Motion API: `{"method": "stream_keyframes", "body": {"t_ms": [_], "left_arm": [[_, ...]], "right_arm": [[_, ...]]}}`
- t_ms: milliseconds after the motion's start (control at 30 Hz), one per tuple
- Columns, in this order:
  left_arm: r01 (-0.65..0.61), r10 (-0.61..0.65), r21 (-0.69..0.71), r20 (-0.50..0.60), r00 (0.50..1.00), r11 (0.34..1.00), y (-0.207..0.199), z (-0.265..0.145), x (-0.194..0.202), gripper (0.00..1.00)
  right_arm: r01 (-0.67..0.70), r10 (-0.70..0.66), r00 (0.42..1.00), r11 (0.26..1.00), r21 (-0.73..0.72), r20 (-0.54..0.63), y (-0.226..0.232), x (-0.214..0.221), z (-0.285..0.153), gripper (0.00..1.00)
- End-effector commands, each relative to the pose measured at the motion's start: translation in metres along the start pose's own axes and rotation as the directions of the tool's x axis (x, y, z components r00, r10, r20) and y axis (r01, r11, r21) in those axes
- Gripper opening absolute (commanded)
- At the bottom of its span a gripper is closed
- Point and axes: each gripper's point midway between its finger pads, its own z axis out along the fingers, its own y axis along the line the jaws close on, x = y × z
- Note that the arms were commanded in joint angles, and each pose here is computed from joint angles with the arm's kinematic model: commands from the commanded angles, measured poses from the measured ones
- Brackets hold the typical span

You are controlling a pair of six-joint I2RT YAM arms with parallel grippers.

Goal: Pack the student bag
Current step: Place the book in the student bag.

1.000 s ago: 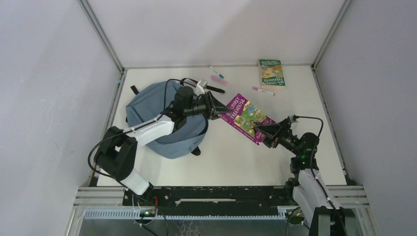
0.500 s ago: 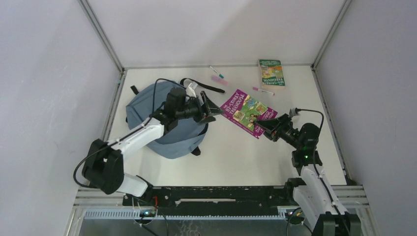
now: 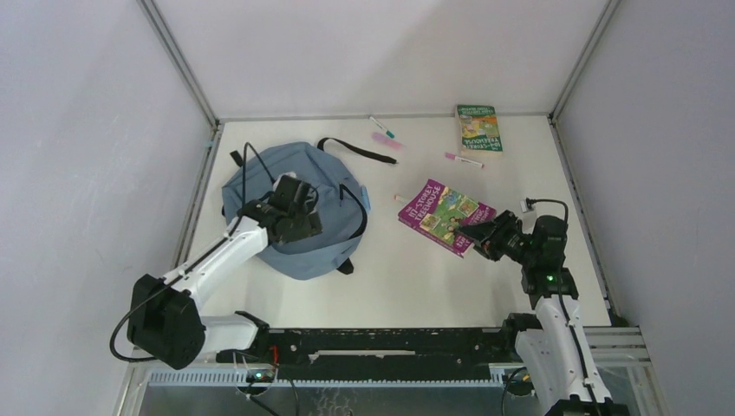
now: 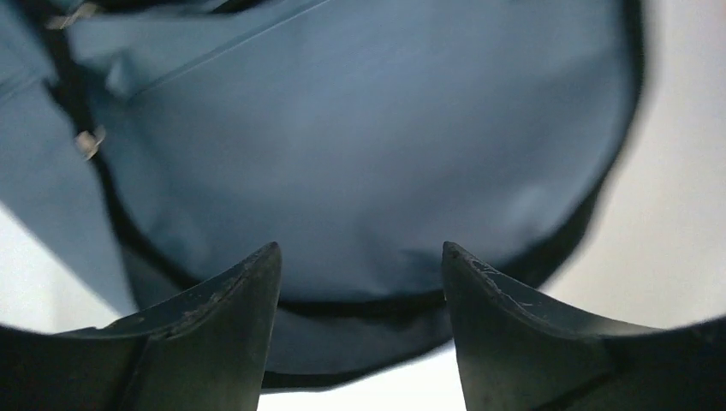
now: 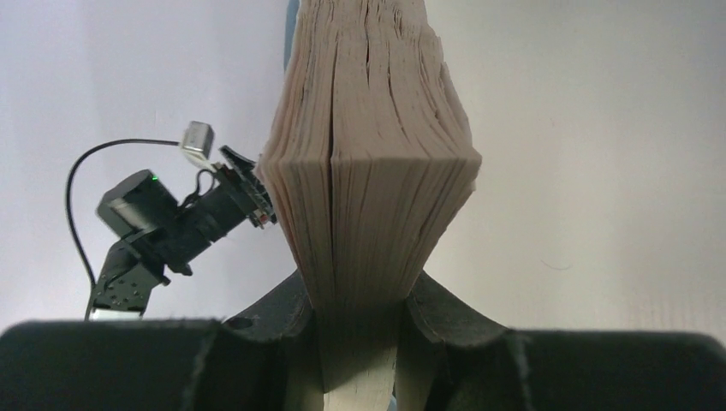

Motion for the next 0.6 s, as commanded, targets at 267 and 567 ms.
{"method": "stream_keyframes", "body": {"t_ms": [267, 567], "left_arm": [[0.126, -0.125, -0.001, -0.108, 0.986, 0.992, 0.034, 0.024, 0.062, 0.7], [0.032, -0.017, 0.184, -0.083, 0.996, 0.982, -0.009, 0.001, 0.073, 0.78]], "right_arm": [[0.157, -0.161, 0.984, 0.986, -0.058, -0.07, 0.024, 0.007, 0.006, 0.0], [0.138, -0.126, 0.98, 0.988, 0.07, -0.157, -0.007, 0.025, 0.026, 0.0]]}}
